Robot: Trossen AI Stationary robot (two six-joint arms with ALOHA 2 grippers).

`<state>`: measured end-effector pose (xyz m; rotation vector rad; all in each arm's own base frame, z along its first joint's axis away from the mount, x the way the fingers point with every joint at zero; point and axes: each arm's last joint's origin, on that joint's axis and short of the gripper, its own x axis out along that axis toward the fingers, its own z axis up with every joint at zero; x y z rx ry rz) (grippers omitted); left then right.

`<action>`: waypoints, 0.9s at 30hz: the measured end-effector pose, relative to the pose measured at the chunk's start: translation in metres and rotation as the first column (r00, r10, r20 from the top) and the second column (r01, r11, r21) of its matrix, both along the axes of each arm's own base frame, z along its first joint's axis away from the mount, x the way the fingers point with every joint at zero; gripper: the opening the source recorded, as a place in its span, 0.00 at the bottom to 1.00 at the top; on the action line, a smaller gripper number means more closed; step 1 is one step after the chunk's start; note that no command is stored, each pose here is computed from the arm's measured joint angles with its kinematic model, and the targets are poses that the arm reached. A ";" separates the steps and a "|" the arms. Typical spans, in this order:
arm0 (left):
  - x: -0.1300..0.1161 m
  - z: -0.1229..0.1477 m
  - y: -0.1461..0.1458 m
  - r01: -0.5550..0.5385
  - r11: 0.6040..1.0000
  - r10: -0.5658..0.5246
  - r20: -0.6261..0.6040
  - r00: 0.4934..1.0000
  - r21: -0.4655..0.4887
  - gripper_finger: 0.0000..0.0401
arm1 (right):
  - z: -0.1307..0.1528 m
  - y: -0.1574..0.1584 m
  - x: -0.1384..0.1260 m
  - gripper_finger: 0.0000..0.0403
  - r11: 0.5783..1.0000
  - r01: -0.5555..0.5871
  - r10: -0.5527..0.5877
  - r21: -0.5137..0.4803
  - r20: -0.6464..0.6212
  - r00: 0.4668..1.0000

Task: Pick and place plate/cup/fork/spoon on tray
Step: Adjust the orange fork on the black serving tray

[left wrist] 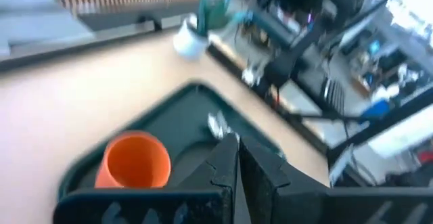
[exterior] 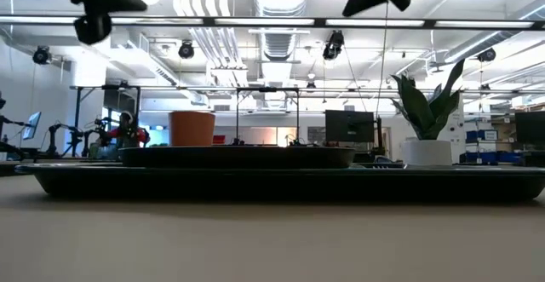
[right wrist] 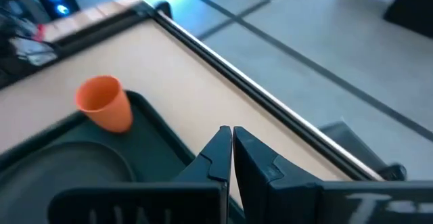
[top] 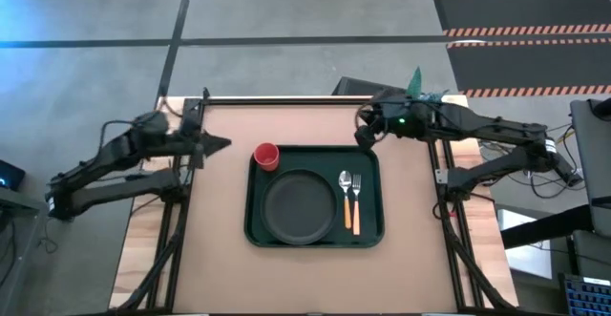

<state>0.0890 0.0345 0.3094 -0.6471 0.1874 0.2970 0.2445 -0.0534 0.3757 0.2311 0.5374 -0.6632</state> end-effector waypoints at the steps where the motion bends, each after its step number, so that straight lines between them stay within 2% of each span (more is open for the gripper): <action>1: -0.003 0.002 -0.001 -0.013 1.000 0.013 0.016 1.000 0.011 0.00 | 0.003 0.002 -0.002 0.02 1.000 -0.009 0.009 -0.004 0.014 1.000; 6: -0.020 0.009 -0.008 -0.034 0.998 0.028 0.104 0.994 0.052 0.00 | 0.013 0.013 -0.012 0.02 0.999 -0.046 0.046 -0.010 0.065 0.997; 13: -0.032 0.011 -0.014 -0.038 0.997 0.026 0.178 0.984 0.065 0.00 | 0.017 0.027 -0.016 0.02 0.990 -0.132 0.135 -0.049 0.058 0.989; 18: -0.034 0.009 -0.015 -0.036 0.995 0.019 0.185 0.983 0.090 0.00 | 0.016 0.028 -0.014 0.02 0.994 -0.105 0.101 0.029 0.105 0.989; 21: -0.034 0.009 -0.015 -0.033 0.995 0.015 0.182 0.983 0.096 0.00 | 0.011 0.031 -0.010 0.02 0.971 -0.231 0.227 0.057 0.067 0.972; 24: -0.034 0.009 -0.015 -0.031 0.993 0.010 0.175 0.985 0.115 0.00 | 0.004 0.034 -0.002 0.02 0.930 -0.343 0.337 0.133 0.065 0.939; 27: -0.032 0.009 -0.014 -0.032 0.992 0.008 0.189 0.982 0.123 0.00 | -0.004 0.035 0.009 0.02 0.909 -0.360 0.353 0.211 0.072 0.933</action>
